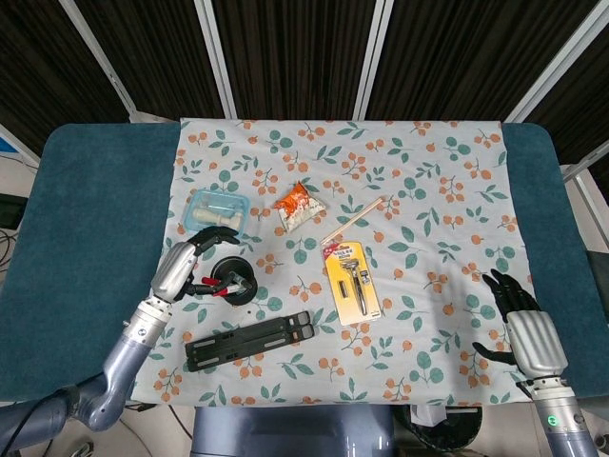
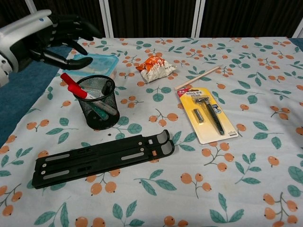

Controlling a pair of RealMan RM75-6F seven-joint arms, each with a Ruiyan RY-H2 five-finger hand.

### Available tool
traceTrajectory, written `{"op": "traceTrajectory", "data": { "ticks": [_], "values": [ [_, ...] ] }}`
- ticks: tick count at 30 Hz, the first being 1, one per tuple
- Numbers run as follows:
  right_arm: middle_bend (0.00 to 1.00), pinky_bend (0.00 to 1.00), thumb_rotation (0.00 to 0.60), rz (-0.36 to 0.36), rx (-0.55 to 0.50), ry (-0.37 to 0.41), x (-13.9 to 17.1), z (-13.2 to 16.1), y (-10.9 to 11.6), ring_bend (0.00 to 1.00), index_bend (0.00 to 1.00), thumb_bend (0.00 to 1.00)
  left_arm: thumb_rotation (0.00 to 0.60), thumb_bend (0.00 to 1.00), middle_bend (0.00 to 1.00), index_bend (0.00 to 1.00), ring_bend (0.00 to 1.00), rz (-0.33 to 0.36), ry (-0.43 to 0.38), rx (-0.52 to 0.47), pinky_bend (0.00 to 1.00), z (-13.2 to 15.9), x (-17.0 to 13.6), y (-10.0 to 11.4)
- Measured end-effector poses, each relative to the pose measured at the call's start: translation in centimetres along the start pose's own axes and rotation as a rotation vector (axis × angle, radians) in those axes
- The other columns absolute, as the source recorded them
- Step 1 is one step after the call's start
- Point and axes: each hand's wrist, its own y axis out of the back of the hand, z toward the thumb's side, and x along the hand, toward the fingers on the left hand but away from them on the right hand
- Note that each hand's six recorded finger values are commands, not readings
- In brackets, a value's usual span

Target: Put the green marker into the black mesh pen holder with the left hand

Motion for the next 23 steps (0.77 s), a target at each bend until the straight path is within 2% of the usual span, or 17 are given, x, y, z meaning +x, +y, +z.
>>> {"op": "traceTrajectory", "data": {
  "ticks": [2, 5, 9, 12, 16, 18, 21, 23],
  "values": [
    [0.0, 0.18, 0.6, 0.0, 0.001, 0.001, 0.0, 0.0, 0.0, 0.0, 0.0, 0.17, 0.6, 0.26, 0.17, 0.24, 0.12, 0.014, -0.019, 0.013, 0.24, 0.5, -0.2, 1.0],
    [0.0, 0.18, 0.6, -0.002, 0.004, 0.004, 0.0, 0.0, 0.0, 0.0, 0.0, 0.17, 0.6, 0.22, 0.09, 0.16, 0.05, 0.038, -0.049, 0.085, 0.17, 1.1, -0.8, 2.7],
    [0.0, 0.18, 0.6, -0.005, 0.009, 0.006, 0.0, 0.0, 0.1, 0.0, 0.0, 0.17, 0.6, 0.15, 0.0, 0.01, 0.0, 0.068, -0.071, 0.261, 0.02, 1.3, -2.3, 4.7],
    [0.0, 0.18, 0.6, -0.005, 0.019, 0.011, 0.0, 0.0, 0.1, 0.0, 0.0, 0.17, 0.6, 0.12, 0.0, 0.0, 0.0, 0.089, -0.049, 0.418, 0.0, 0.7, -4.3, 6.3],
    [0.0, 0.18, 0.6, -0.01, 0.035, 0.023, 0.0, 0.2, 0.0, 0.0, 0.0, 0.17, 0.6, 0.1, 0.0, 0.0, 0.0, 0.104, 0.049, 0.61, 0.0, -0.9, -8.0, 8.2],
    [0.0, 0.18, 0.6, -0.011, 0.04, 0.025, 0.1, 0.2, 0.0, 0.0, 0.0, 0.17, 0.6, 0.09, 0.0, 0.0, 0.0, 0.094, 0.143, 0.686, 0.0, -2.4, -10.9, 8.9],
    [0.0, 0.18, 0.6, -0.014, 0.052, 0.034, 0.2, 0.3, -0.1, 0.0, 0.0, 0.17, 0.6, 0.09, 0.0, 0.0, 0.0, 0.038, 0.309, 0.747, 0.0, -5.0, -15.7, 9.2],
    [0.0, 0.18, 0.6, -0.013, 0.052, 0.036, 0.2, 0.3, -0.2, 0.0, 0.0, 0.17, 0.6, 0.09, 0.0, 0.0, 0.0, 0.024, 0.367, 0.755, 0.0, -5.7, -17.3, 9.3]
  ]
}}
